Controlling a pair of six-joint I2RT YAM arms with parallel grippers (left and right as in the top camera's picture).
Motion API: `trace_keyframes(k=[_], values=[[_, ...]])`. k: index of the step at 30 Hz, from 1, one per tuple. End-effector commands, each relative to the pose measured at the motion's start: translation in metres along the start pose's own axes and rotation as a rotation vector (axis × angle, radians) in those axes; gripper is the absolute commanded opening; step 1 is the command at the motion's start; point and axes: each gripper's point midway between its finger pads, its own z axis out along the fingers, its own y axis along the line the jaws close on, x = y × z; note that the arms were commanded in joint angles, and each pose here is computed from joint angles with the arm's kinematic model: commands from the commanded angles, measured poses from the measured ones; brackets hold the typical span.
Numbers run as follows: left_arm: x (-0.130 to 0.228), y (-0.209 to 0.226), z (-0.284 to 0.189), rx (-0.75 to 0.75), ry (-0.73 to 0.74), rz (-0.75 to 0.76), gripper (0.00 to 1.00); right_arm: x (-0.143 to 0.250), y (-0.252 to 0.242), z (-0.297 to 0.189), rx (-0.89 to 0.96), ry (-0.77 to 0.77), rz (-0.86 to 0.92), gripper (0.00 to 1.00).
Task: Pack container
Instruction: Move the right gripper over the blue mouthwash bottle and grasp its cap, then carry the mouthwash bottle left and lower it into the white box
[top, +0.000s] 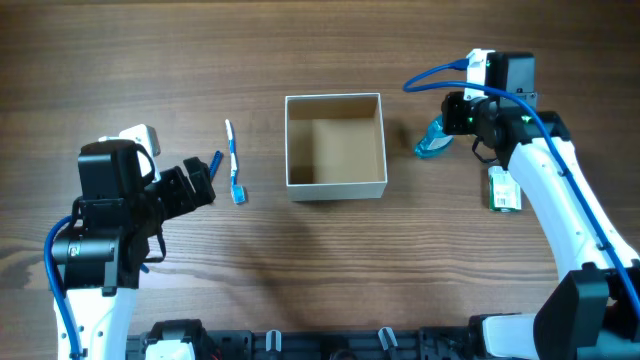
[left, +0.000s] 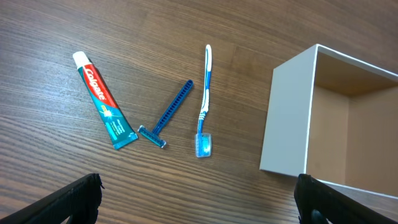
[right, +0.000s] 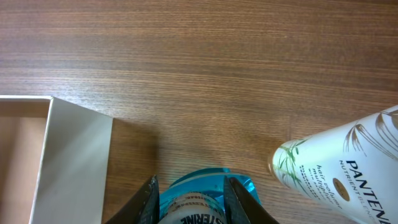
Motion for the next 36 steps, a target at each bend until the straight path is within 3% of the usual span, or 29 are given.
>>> trace_keyframes(k=[1,10,20,25,36], values=[[-0.006,-0.007,-0.005,0.036,-0.013,-0.011,1.0,-0.031,0.017,-0.036,-0.009,-0.119,-0.034,0.04],[-0.006,-0.007,-0.005,0.035,-0.013,-0.011,1.0,-0.063,0.087,-0.115,-0.084,-0.27,-0.152,0.04],[-0.006,-0.007,-0.005,0.035,-0.013,-0.011,1.0,-0.084,0.16,-0.157,-0.138,-0.379,-0.055,0.04],[-0.006,-0.006,-0.005,0.035,-0.012,-0.012,1.0,-0.089,0.197,-0.139,-0.219,-0.382,0.098,0.04],[-0.006,-0.006,-0.005,0.035,-0.012,-0.012,1.0,-0.066,0.236,-0.038,-0.183,-0.264,0.135,0.04]])
